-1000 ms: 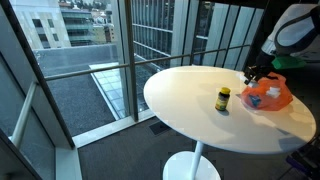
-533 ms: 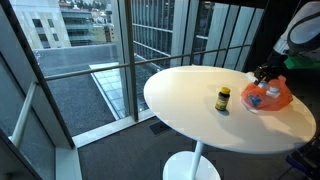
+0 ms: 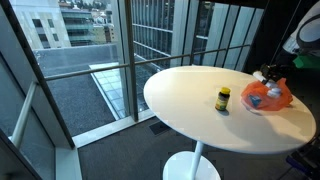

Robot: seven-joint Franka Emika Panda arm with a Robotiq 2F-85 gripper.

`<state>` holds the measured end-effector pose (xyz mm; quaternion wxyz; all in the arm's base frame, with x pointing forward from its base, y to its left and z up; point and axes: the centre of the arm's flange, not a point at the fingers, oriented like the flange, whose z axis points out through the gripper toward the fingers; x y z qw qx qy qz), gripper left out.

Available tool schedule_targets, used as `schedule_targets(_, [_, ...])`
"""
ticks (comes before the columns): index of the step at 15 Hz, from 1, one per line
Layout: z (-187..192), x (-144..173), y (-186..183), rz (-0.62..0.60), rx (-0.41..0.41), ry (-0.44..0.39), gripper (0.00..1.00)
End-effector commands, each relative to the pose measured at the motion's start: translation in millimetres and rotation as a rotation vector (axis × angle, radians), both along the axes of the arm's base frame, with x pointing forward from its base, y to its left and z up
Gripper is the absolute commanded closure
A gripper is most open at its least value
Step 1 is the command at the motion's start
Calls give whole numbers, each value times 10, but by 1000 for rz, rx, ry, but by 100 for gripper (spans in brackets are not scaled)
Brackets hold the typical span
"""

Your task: Pick up the white bottle from the table and put it in the orange plastic bag.

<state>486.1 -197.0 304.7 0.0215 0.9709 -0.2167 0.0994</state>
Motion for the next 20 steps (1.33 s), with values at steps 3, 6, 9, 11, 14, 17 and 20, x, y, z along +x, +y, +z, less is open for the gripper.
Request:
schedule_targets(3, [68,-174,-175,-24,5,-25,74])
schedule_targets(6, [27,-190,-195,-29,4,-16,74])
schedule_targets(9, [-13,-180,-153,-20,1,-7,74])
schedule_targets(11, [-29,-174,-125,-13,0,-3,74])
schedule_targets(14, [-54,-180,-109,-8,2,4,74])
schedule_targets(17, [-63,-195,-130,-11,4,6,74])
schedule_targets(20, [-79,-210,-142,-12,7,12,74])
